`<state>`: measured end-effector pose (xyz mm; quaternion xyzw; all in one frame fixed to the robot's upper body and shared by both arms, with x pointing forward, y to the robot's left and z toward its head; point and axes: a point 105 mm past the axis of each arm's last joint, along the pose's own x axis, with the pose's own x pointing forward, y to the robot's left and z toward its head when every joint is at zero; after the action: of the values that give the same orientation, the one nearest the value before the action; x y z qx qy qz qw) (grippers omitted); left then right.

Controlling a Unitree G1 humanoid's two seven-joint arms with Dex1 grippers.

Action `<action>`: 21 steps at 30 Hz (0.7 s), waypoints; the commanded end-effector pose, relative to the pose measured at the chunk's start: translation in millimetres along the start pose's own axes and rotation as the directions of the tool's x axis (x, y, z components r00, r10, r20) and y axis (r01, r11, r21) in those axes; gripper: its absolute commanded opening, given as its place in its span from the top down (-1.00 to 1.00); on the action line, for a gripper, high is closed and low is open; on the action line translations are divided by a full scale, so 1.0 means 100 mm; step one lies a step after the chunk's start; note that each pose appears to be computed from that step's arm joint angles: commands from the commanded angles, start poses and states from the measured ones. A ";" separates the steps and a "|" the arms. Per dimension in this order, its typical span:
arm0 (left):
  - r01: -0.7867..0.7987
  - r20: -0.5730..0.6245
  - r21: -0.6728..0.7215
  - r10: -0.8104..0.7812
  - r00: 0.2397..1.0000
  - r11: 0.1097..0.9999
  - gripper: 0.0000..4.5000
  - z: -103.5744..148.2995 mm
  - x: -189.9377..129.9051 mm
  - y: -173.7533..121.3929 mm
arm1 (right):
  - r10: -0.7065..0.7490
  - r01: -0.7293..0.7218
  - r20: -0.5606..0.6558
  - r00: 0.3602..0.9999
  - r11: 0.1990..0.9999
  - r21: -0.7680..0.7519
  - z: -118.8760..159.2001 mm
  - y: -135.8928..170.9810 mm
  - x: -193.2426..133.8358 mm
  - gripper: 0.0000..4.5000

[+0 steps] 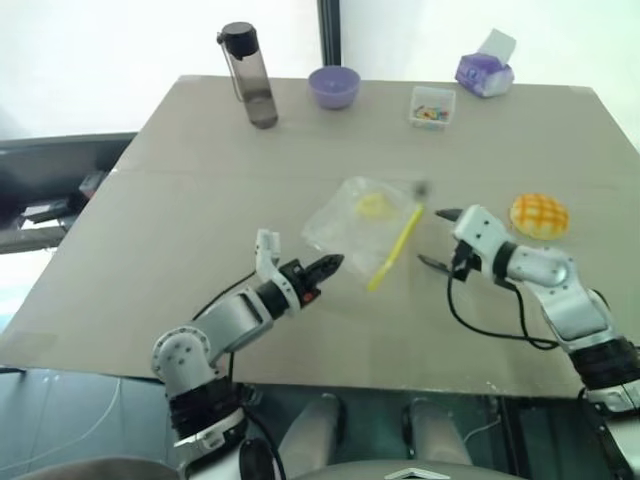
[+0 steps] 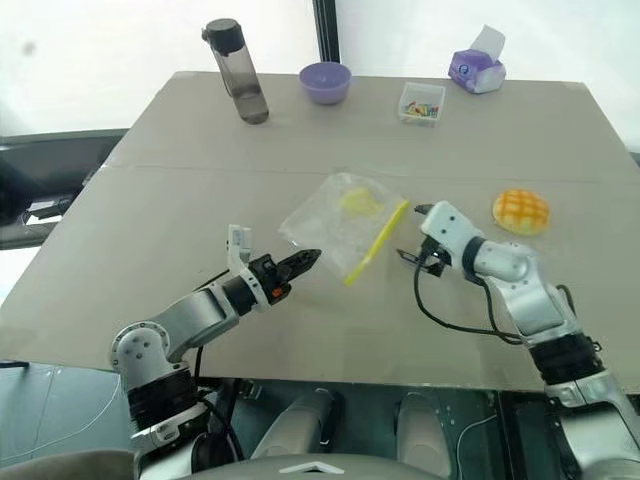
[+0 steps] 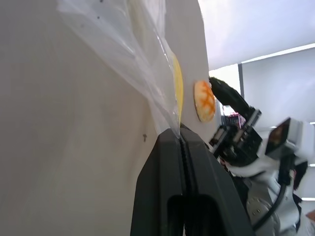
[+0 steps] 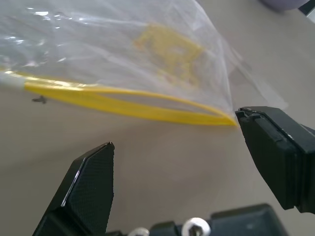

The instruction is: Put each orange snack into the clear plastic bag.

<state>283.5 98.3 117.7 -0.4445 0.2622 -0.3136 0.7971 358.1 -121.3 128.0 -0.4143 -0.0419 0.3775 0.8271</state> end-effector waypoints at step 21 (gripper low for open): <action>0.030 -0.081 0.066 -0.024 0.996 0.997 1.00 0.03 -0.14 -0.19 | -0.045 0.089 0.240 0.970 0.981 -0.175 0.38 -0.12 0.33 0.96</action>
<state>274.3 105.6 131.2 -0.4086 0.2850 -0.3282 0.8026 372.8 -79.1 137.7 -0.4355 -0.1580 0.4021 0.7897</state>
